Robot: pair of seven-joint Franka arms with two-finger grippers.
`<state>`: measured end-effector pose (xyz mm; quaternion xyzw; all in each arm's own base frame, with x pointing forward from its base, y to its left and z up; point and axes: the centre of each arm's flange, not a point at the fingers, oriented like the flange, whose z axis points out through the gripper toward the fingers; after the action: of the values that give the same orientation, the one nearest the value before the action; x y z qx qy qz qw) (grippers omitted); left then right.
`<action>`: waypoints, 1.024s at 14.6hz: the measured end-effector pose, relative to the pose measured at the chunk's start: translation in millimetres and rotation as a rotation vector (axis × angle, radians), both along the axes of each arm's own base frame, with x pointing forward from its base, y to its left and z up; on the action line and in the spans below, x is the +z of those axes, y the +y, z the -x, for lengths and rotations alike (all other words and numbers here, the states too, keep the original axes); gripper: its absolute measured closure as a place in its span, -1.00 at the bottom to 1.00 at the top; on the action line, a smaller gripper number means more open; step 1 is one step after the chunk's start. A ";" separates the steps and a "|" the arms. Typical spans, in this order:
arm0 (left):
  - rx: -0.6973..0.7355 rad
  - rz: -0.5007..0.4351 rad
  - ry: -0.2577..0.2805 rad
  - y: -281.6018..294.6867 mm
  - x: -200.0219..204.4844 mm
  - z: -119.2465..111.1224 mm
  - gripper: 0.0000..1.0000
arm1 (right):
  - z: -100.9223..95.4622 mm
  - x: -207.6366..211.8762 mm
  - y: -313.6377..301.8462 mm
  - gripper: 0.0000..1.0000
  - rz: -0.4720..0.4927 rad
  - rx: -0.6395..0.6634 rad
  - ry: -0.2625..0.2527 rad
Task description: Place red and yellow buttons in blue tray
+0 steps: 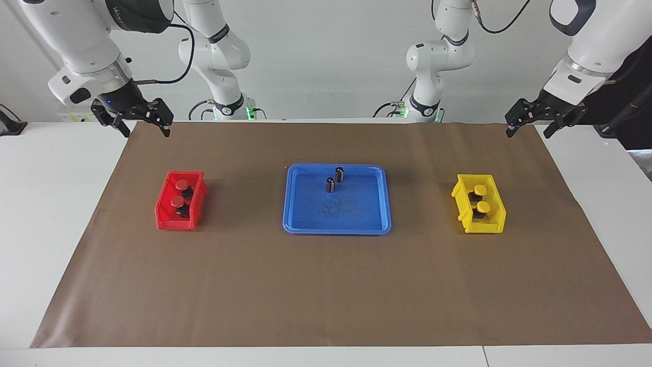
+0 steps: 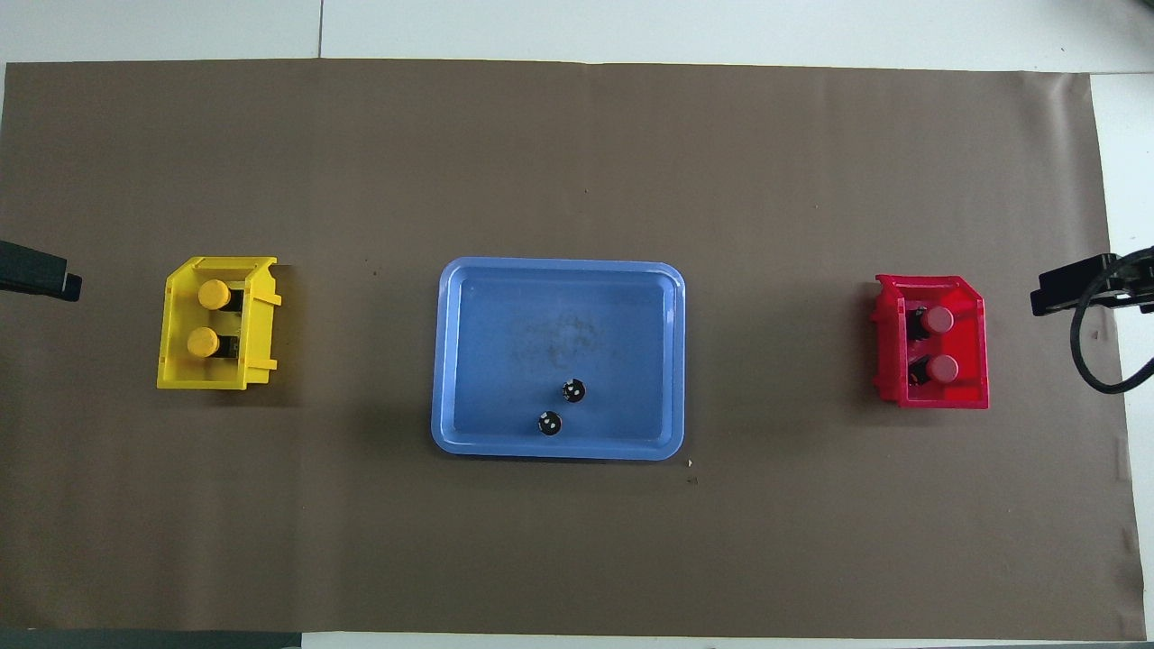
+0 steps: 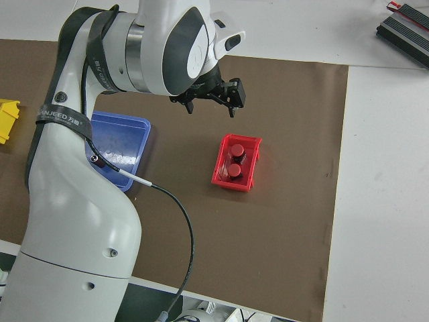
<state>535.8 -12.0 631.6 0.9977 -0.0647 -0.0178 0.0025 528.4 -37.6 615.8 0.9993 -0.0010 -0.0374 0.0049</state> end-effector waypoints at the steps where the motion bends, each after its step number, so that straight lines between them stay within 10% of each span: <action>1: 0.000 0.000 0.000 0.0 0.0 0.0 -1.00 | 0.0 0.0 0.0 -1.00 0.000 0.000 0.000; 11: 0.000 0.000 0.000 0.1 0.0 0.0 -1.00 | 0.5 -1.7 -5.2 -0.99 -0.001 -0.006 0.004; 15: 0.000 0.000 0.000 0.1 0.0 0.0 -1.00 | -6.0 -17.4 -18.9 -0.58 0.002 -0.011 -0.049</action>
<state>535.8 -11.9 631.6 0.9978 -0.0645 -0.0179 0.0025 534.5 -56.5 598.4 0.9999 -0.0065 -0.0129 0.0059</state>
